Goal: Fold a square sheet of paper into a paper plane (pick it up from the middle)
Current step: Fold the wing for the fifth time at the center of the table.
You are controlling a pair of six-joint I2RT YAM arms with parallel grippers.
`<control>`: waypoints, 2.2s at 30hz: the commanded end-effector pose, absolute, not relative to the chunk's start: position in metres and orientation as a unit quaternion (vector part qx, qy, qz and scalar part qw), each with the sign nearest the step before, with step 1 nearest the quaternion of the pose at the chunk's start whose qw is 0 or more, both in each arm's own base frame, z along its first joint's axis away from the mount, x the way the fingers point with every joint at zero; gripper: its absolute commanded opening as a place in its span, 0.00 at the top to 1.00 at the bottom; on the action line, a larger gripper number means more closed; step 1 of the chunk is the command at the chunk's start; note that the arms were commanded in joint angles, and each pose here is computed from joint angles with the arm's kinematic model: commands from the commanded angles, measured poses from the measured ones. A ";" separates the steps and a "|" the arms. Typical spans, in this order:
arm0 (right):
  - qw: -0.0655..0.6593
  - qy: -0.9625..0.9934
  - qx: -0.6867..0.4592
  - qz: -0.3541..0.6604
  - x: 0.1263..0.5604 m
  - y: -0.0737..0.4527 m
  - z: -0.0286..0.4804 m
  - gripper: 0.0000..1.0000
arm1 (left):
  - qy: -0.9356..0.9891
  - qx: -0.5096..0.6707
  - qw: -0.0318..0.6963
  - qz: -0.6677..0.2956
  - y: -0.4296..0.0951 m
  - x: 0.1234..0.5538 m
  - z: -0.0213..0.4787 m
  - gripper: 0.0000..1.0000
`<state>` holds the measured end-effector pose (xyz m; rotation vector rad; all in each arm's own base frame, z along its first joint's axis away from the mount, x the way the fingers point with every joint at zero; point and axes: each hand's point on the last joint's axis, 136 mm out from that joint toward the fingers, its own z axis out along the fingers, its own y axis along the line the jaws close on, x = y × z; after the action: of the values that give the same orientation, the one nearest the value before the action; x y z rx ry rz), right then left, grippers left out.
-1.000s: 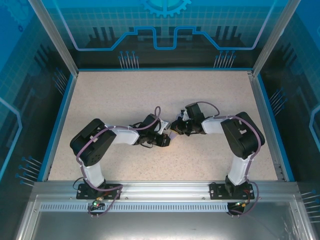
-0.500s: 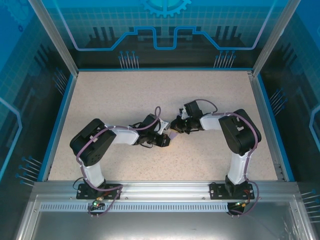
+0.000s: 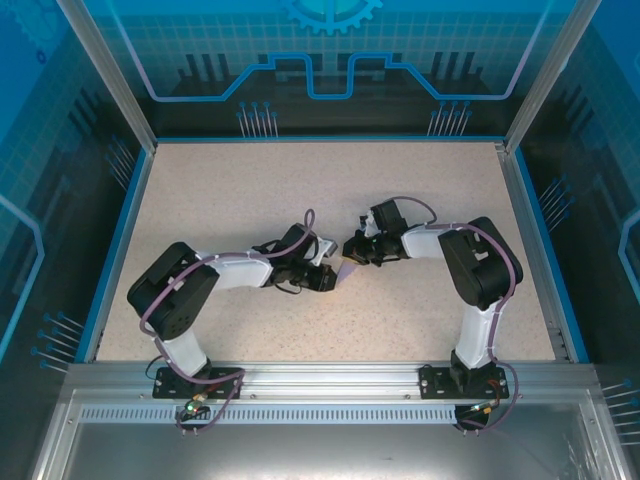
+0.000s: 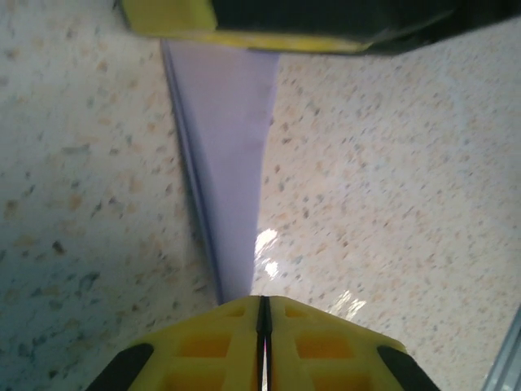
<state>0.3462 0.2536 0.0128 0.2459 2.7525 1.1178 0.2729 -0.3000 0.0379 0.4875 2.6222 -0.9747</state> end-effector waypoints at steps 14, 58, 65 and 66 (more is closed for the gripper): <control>0.064 0.925 0.105 0.360 0.338 0.238 -0.006 0.91 | 0.916 0.159 0.150 -0.336 -0.320 0.307 0.016 0.88; 0.119 0.918 0.181 0.331 0.444 0.171 -0.012 0.90 | 0.949 0.175 0.065 -0.256 -0.261 0.241 -0.034 0.91; 0.130 0.912 0.197 0.336 0.460 0.159 -0.006 0.90 | 0.949 0.174 0.063 -0.254 -0.259 0.238 -0.033 0.91; 0.132 0.911 0.197 0.336 0.462 0.157 -0.005 0.90 | 0.950 0.175 0.063 -0.253 -0.258 0.238 -0.033 0.91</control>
<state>0.4250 0.2081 0.0143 0.4282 2.7154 1.1933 0.2934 -0.3017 0.0150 0.5289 2.5642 -0.9022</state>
